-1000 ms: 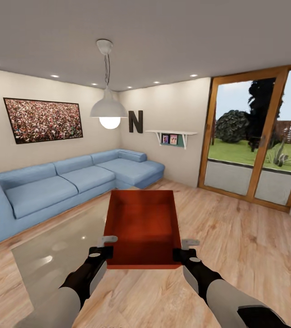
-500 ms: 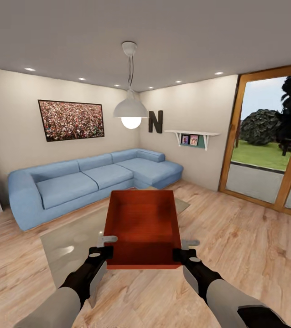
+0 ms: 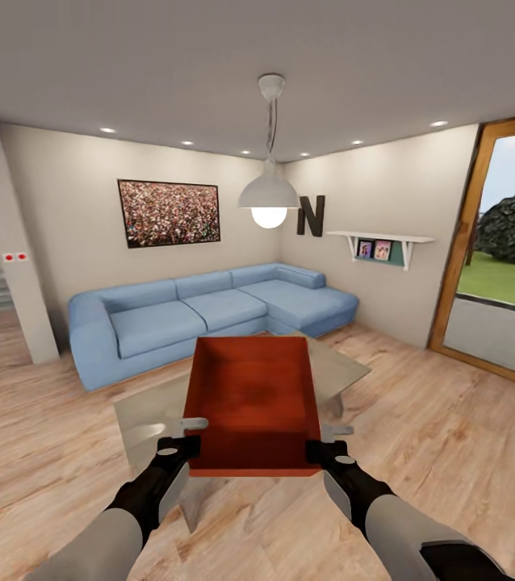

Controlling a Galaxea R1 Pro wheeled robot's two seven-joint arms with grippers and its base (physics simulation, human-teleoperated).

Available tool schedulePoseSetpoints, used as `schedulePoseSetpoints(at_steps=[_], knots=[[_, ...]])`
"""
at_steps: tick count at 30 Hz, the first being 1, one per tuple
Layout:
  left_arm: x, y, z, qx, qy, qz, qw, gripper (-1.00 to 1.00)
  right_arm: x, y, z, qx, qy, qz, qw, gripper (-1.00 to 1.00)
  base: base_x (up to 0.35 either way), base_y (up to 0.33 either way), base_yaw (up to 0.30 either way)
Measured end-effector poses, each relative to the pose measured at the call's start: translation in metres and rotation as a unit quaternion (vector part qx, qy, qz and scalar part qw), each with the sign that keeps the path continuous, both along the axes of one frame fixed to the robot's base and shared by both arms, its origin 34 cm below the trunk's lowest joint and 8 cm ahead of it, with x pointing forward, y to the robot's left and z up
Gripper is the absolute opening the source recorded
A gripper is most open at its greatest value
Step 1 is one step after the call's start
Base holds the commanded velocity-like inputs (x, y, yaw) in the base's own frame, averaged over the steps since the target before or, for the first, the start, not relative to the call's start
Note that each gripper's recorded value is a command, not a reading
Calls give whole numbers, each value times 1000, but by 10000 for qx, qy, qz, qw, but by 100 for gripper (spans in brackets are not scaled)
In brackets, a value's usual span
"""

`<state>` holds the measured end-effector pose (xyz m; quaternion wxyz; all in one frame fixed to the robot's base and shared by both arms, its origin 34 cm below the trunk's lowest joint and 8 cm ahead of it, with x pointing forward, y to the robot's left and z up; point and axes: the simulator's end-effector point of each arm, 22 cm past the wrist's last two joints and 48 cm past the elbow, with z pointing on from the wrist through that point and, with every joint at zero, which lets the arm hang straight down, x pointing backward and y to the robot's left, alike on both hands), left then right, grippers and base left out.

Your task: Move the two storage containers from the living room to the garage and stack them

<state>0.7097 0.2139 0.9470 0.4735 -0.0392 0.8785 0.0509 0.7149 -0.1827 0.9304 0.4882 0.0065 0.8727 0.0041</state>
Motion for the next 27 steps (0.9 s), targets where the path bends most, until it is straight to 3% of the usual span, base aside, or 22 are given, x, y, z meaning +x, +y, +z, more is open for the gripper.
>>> schedulePoseSetpoints(at_steps=[27], knots=[[0, 0, 0, 1, 0, 0, 10000, -100, 0, 0, 0, 1, 0, -1, 10000, -100, 0, 0, 288]])
